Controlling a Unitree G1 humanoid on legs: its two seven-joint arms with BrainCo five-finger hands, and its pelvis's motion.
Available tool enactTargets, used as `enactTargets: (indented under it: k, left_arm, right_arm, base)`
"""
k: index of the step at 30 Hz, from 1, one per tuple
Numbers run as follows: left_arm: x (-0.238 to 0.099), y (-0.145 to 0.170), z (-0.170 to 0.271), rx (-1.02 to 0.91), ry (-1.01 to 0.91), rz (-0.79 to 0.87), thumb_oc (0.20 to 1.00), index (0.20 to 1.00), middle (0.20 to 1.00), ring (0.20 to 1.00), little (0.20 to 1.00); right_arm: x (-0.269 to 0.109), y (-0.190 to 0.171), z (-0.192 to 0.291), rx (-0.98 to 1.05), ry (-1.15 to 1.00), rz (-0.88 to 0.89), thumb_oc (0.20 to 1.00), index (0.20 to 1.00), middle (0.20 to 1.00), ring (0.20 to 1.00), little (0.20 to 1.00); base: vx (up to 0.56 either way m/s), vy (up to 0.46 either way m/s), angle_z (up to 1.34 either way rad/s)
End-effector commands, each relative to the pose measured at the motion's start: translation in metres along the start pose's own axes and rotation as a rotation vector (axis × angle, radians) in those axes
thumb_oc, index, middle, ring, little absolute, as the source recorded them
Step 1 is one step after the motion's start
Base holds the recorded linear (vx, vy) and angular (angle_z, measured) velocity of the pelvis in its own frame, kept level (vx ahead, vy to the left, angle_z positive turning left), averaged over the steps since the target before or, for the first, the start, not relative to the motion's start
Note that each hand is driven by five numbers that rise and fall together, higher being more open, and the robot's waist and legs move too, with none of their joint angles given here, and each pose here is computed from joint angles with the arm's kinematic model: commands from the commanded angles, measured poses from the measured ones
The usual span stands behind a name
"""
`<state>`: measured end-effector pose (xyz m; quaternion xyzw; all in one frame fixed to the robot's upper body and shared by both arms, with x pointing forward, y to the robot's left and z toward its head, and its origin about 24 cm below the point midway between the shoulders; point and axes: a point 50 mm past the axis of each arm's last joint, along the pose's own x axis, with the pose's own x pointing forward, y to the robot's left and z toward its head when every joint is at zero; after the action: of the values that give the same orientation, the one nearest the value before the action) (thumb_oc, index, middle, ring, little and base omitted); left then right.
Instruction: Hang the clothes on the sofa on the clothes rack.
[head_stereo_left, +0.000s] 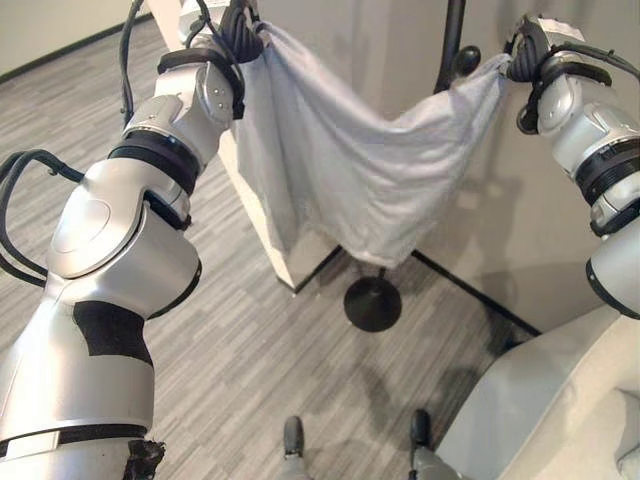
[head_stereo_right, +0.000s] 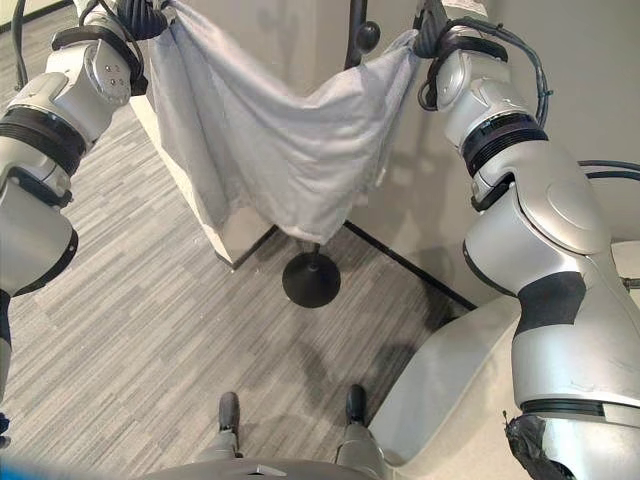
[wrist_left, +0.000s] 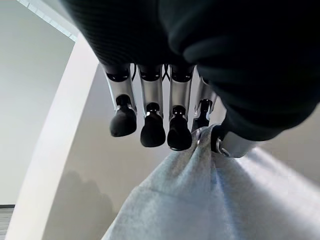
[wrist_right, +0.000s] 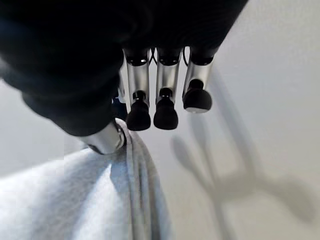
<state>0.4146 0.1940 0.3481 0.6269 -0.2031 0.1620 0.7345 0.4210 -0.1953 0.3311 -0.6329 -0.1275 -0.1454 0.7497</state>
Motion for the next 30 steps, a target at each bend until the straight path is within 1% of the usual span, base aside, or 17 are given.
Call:
enactTargets:
  k: [1,9,13,15,17,19,20,21,22,23,25,26,27,28,30]
  left_arm:
    - [0.017,0.089,0.016,0.026,-0.017,0.235,0.200,0.200,0.200,0.200,0.200]
    - [0.017,0.091,0.014,0.040,-0.019,0.238,0.200,0.200,0.200,0.200,0.200]
    - [0.017,0.091,0.017,0.020,-0.035,0.249,0.200,0.200,0.200,0.200,0.200]
    - [0.015,0.092,0.015,0.000,-0.049,0.266,0.200,0.200,0.200,0.200,0.200]
    - [0.011,0.091,0.005,-0.032,-0.059,0.285,0.200,0.200,0.200,0.200,0.200]
    - [0.003,0.092,-0.001,-0.061,-0.111,0.317,0.200,0.200,0.200,0.200,0.200]
    - [-0.012,0.090,-0.015,-0.101,-0.154,0.347,0.200,0.200,0.200,0.200,0.200]
    - [-0.013,0.089,-0.015,-0.100,-0.154,0.345,0.200,0.200,0.200,0.200,0.200]
    - [-0.032,0.083,-0.021,-0.128,-0.233,0.357,0.200,0.200,0.200,0.200,0.200]
    - [-0.043,0.075,-0.023,-0.150,-0.262,0.354,0.200,0.200,0.200,0.200,0.200]
    - [-0.064,0.073,-0.014,-0.133,-0.388,0.337,0.200,0.200,0.200,0.200,0.200]
    - [-0.084,0.074,-0.009,-0.099,-0.478,0.323,0.200,0.200,0.200,0.200,0.200]
    - [-0.086,0.072,-0.009,-0.100,-0.478,0.316,0.200,0.200,0.200,0.200,0.200]
    - [-0.101,0.076,-0.009,-0.093,-0.523,0.315,0.200,0.200,0.200,0.200,0.200]
    - [-0.111,0.077,-0.011,-0.091,-0.535,0.316,0.200,0.200,0.200,0.200,0.200]
  right_arm:
    - [0.005,-0.087,-0.013,-0.038,0.068,-0.232,0.200,0.200,0.200,0.200,0.200]
    - [0.004,-0.081,-0.020,-0.035,0.080,-0.220,0.200,0.200,0.200,0.200,0.200]
    - [0.004,-0.080,-0.019,0.010,0.062,-0.240,0.200,0.200,0.200,0.200,0.200]
    - [0.002,-0.079,-0.019,0.092,0.036,-0.265,0.200,0.200,0.200,0.200,0.200]
    - [-0.001,-0.073,-0.023,0.179,0.011,-0.288,0.200,0.200,0.200,0.200,0.200]
    - [-0.008,-0.063,-0.032,0.254,-0.023,-0.306,0.200,0.200,0.200,0.200,0.200]
    - [-0.024,-0.053,-0.044,0.342,-0.066,-0.341,0.200,0.200,0.200,0.200,0.200]
    - [-0.024,-0.051,-0.045,0.342,-0.064,-0.339,0.200,0.200,0.200,0.200,0.200]
    - [-0.048,-0.039,-0.062,0.456,-0.096,-0.399,0.200,0.200,0.200,0.200,0.200]
    - [-0.063,-0.031,-0.073,0.512,-0.097,-0.431,0.200,0.200,0.200,0.200,0.200]
    - [-0.091,-0.024,-0.090,0.617,-0.102,-0.501,0.200,0.200,0.200,0.200,0.200]
    - [-0.113,-0.019,-0.098,0.655,-0.121,-0.547,0.200,0.200,0.200,0.200,0.200]
    - [-0.117,-0.017,-0.099,0.653,-0.118,-0.541,0.200,0.200,0.200,0.200,0.200]
    - [-0.134,-0.014,-0.108,0.666,-0.102,-0.584,0.200,0.200,0.200,0.200,0.200]
    - [-0.143,-0.014,-0.111,0.643,-0.099,-0.593,0.200,0.200,0.200,0.200,0.200]
  base:
    - [0.00,0.000,0.00]
    - [0.00,0.000,0.00]
    - [0.00,0.000,0.00]
    - [0.01,0.022,0.00]
    - [0.03,0.050,0.00]
    - [0.04,0.063,-0.04]
    - [0.04,0.065,-0.03]
    - [0.09,0.085,-0.02]
    - [0.07,0.056,0.04]
    - [0.11,0.069,0.05]
    - [0.11,0.059,0.05]
    - [0.09,0.056,0.01]
    - [0.08,0.084,-0.02]
    - [0.04,0.048,-0.08]
    - [0.06,0.049,-0.11]
